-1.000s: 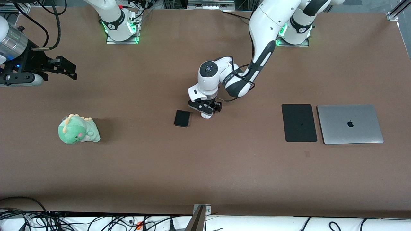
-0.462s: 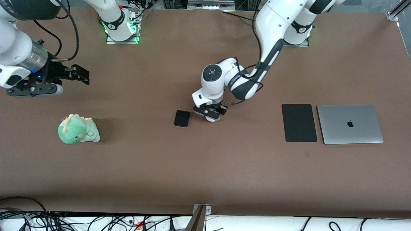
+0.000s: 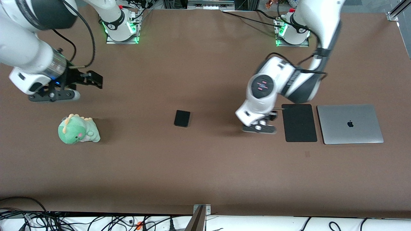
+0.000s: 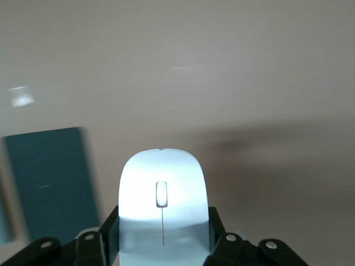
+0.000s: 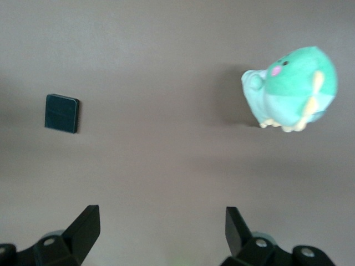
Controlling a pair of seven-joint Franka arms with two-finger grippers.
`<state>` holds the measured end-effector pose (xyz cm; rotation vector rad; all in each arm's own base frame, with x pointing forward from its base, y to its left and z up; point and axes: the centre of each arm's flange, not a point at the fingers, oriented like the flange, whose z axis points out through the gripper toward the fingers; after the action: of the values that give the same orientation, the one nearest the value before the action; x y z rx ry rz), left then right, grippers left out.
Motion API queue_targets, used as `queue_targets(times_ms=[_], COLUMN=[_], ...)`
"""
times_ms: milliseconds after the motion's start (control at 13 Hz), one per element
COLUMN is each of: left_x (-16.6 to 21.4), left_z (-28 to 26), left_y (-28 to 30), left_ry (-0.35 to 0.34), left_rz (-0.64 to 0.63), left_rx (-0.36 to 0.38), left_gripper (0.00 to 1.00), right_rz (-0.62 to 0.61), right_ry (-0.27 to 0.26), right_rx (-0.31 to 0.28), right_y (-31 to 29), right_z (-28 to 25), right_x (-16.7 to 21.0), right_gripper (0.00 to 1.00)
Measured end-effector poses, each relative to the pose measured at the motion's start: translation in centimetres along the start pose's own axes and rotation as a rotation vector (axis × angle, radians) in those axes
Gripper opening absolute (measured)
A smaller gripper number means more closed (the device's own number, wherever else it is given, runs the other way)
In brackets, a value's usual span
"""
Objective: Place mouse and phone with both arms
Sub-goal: 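Carry the mouse to the mouse pad while the right gripper reaches the phone, then release the mouse on the pad while the right gripper grasps the phone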
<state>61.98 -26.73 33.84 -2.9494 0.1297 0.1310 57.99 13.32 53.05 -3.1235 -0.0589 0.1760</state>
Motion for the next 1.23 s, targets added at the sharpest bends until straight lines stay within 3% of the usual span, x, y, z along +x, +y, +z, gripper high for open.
queue_targets(times_ms=[308,462,615,1000,1231], left_x=[2.1,1.4,0.3,-3.9,-5.0], left_z=[5.0,8.3,11.5,18.3,19.7], left_y=[-15.9,-20.3,-21.3,-19.2,-19.0], left_ry=[-0.12,-0.16,-0.148,-0.019,-0.013], left_rz=[0.009,-0.009,-0.022,-0.007,-0.008], left_rx=[-0.027,-0.054,-0.088,-0.147,-0.156], left_gripper=[0.62,0.62,0.62,0.62,0.64], right_rz=[0.149,0.208,0.264,0.298,0.283], right_ry=[0.054,0.075,0.092,0.162,0.17], right_rx=[0.03,0.044,0.058,0.114,0.119], right_y=[-6.4,-10.3,-13.8,-21.3,-24.3], right_z=[9.1,13.9,18.1,28.2,32.5], right_x=[0.2,-0.5,-0.5,-0.7,-1.8], right_gripper=[1.0,1.0,1.0,1.0,1.0])
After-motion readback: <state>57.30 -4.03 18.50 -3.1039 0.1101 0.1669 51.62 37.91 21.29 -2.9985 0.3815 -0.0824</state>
